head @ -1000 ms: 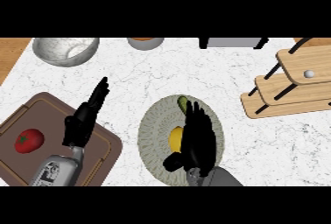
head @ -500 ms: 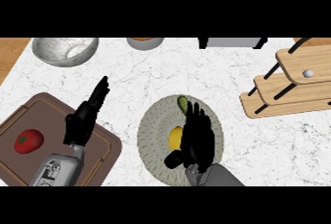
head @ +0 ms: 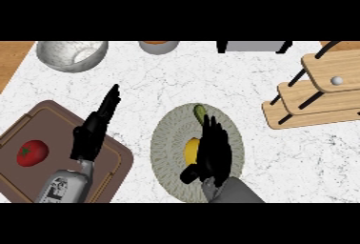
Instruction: Pick the lemon from the placemat and place it in the tiered shelf
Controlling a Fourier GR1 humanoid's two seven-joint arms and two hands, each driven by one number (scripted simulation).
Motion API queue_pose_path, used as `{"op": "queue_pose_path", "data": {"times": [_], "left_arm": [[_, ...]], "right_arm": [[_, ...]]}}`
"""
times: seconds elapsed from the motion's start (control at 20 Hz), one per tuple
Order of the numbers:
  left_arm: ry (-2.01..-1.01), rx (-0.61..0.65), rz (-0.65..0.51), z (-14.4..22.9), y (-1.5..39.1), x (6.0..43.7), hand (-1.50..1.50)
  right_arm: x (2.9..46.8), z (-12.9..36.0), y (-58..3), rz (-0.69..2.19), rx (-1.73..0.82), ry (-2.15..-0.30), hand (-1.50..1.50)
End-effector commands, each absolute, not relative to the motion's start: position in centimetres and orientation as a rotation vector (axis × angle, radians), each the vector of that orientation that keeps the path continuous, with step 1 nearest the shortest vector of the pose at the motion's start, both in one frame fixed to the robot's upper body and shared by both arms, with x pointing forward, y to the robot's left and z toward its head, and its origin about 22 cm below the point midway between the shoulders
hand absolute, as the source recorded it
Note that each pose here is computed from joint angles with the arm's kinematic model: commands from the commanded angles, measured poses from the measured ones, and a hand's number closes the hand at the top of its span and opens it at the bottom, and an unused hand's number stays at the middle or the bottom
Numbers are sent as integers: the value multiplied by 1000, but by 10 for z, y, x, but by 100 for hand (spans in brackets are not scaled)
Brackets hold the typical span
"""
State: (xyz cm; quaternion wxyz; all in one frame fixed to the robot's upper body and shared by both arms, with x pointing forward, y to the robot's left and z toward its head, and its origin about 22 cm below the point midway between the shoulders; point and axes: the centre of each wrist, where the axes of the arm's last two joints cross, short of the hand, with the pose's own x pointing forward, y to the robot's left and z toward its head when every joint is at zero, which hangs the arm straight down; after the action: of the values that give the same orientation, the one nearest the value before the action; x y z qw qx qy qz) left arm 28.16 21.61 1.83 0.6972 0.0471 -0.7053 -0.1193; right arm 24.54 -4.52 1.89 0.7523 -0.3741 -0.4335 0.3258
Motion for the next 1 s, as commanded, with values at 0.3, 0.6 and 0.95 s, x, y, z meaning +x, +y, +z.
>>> {"op": "queue_pose_path", "data": {"times": [0.3, 0.6, 0.95], "left_arm": [[-1567, 115, -247, 26, 215, 288, 0], [-1580, 98, -249, 31, 236, 285, 0], [-1589, 122, -260, 17, 238, 277, 0]], "right_arm": [[226, -8, -33, 700, -801, -784, 150], [234, -8, -29, 750, -883, -835, 150], [223, 5, -59, 783, -871, -931, 150]]}}
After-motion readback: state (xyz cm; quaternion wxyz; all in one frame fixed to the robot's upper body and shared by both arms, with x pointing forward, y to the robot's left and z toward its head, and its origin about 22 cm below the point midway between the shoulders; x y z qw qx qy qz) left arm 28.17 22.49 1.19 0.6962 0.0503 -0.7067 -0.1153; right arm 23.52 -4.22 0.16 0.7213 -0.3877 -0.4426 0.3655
